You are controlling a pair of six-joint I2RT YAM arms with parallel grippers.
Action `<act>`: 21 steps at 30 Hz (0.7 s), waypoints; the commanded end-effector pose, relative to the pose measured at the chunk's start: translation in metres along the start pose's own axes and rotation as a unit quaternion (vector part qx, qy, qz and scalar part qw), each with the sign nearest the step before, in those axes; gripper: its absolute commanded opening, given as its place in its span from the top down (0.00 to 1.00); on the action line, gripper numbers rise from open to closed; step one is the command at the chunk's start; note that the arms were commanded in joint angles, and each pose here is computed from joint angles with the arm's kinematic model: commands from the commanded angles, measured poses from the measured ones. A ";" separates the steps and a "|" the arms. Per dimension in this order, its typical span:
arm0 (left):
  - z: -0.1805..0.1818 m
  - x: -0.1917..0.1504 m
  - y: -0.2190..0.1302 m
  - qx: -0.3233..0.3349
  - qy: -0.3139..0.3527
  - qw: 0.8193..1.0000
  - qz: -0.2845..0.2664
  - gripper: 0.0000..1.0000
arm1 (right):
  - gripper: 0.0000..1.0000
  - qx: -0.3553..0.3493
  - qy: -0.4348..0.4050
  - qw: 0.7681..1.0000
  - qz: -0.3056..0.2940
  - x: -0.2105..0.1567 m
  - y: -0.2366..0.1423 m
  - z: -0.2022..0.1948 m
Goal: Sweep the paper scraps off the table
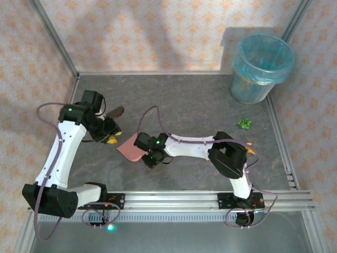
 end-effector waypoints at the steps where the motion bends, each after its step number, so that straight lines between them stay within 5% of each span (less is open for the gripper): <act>1: 0.023 -0.010 0.005 0.062 0.006 0.998 0.023 1.00 | 1.00 -0.007 -0.027 0.999 0.033 -0.015 -0.006 0.003; 21: 0.009 -0.056 0.051 -0.057 -0.021 0.986 0.154 1.00 | 1.00 -0.022 0.013 1.000 0.009 0.015 0.010 0.015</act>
Point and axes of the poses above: each hand's point on the last joint's axis, 136 mm out from that joint toward the fingers, its own y axis out along the fingers, its own z axis along the line the jaws close on, x = y × z, the point moved 5 cm from there along -y, back along the fingers, and after that the axes turned 11 degrees about y, right-handed, at the moved point
